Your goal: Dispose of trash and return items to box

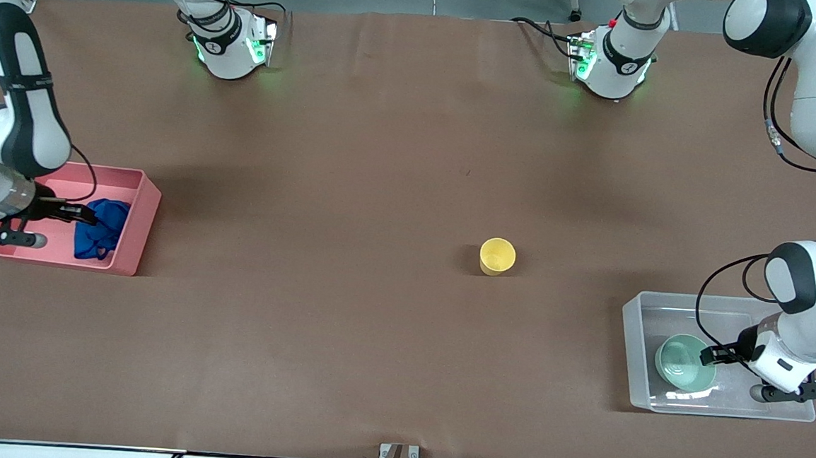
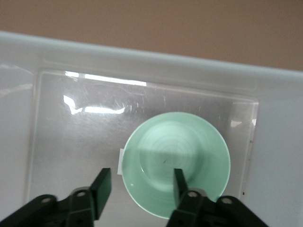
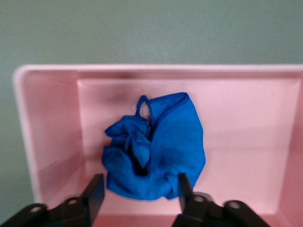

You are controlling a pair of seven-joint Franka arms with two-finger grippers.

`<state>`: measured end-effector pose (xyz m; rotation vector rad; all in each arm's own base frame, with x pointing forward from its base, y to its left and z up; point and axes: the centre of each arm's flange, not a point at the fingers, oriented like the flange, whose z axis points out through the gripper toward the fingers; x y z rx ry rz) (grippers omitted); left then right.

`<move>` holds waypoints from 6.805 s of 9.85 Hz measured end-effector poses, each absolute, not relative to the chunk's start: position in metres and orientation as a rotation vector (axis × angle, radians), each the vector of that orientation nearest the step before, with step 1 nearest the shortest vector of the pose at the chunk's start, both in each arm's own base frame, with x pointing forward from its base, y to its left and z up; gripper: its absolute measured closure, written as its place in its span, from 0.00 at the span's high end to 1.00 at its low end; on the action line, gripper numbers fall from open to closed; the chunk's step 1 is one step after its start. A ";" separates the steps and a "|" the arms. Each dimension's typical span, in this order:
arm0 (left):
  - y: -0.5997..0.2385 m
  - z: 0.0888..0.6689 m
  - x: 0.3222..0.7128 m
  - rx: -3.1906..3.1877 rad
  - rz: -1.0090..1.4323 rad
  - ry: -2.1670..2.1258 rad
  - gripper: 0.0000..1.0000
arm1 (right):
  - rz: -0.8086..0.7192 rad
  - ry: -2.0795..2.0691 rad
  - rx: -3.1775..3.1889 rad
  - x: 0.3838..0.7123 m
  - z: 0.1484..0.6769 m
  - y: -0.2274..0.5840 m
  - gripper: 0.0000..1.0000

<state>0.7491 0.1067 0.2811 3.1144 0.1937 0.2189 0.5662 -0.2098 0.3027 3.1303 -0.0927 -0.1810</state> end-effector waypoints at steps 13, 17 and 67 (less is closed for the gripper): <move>-0.195 0.367 0.645 3.063 -0.114 0.283 1.00 | 0.066 0.148 3.089 0.504 0.629 0.014 1.00; -0.278 0.321 0.598 3.112 -0.063 0.438 0.96 | 0.139 0.114 3.090 0.502 0.685 0.004 1.00; -0.107 0.622 0.629 3.152 0.237 0.018 1.00 | -0.031 0.069 3.143 0.542 0.641 -0.035 1.00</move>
